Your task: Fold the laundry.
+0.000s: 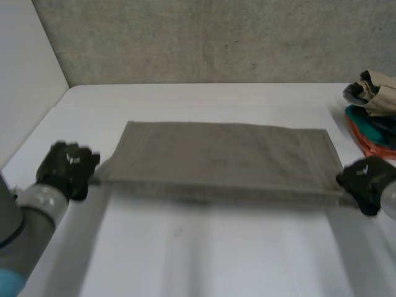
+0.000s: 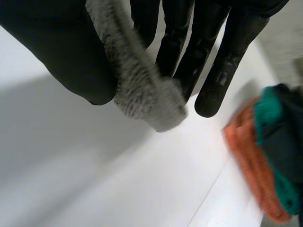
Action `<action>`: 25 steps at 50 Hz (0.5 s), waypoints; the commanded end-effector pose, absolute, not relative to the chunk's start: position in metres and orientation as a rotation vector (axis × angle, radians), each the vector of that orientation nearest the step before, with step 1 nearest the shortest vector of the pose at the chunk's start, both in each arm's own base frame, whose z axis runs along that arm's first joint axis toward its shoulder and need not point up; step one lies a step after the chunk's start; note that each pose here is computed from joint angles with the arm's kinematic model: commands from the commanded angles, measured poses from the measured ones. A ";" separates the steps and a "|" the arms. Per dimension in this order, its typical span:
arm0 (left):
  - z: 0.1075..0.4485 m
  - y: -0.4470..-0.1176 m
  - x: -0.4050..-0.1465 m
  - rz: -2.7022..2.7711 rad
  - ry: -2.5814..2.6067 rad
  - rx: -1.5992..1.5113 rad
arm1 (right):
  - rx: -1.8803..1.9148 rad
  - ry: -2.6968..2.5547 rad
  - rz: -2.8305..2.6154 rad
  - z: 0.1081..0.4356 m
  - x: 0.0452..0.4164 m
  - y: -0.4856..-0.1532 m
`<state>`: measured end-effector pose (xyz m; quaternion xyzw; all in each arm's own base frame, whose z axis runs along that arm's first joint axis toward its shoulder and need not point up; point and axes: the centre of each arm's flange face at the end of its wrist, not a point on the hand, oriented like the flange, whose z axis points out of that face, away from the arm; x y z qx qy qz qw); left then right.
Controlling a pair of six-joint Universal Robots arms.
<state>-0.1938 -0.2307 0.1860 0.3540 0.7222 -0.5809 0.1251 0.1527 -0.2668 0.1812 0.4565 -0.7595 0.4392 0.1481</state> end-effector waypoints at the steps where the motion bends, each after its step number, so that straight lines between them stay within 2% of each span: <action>1: 0.161 -0.172 -0.177 -1.267 2.182 1.329 | 1.613 -2.206 0.878 0.173 0.144 -0.221; 7: 0.167 -0.190 -0.181 -1.365 2.118 1.291 | 1.579 -2.155 0.954 0.169 0.146 -0.235; 10: 0.172 -0.208 -0.189 -1.465 2.051 1.262 | 1.511 -2.100 1.044 0.163 0.148 -0.262; 14: 0.177 -0.245 -0.215 -1.667 1.915 1.225 | 1.394 -2.062 1.173 0.161 0.157 -0.295; 15: 0.178 -0.257 -0.229 -1.754 1.869 1.212 | 1.382 -2.055 1.192 0.160 0.159 -0.300; 18: 0.174 -0.279 -0.246 -1.838 1.833 1.183 | 1.345 -2.043 1.223 0.150 0.171 -0.320; 19: 0.170 -0.295 -0.255 -1.878 1.811 1.156 | 1.335 -2.033 1.231 0.148 0.174 -0.325; 25: 0.147 -0.348 -0.275 -1.893 1.774 1.059 | 1.242 -1.881 1.372 0.143 0.188 -0.371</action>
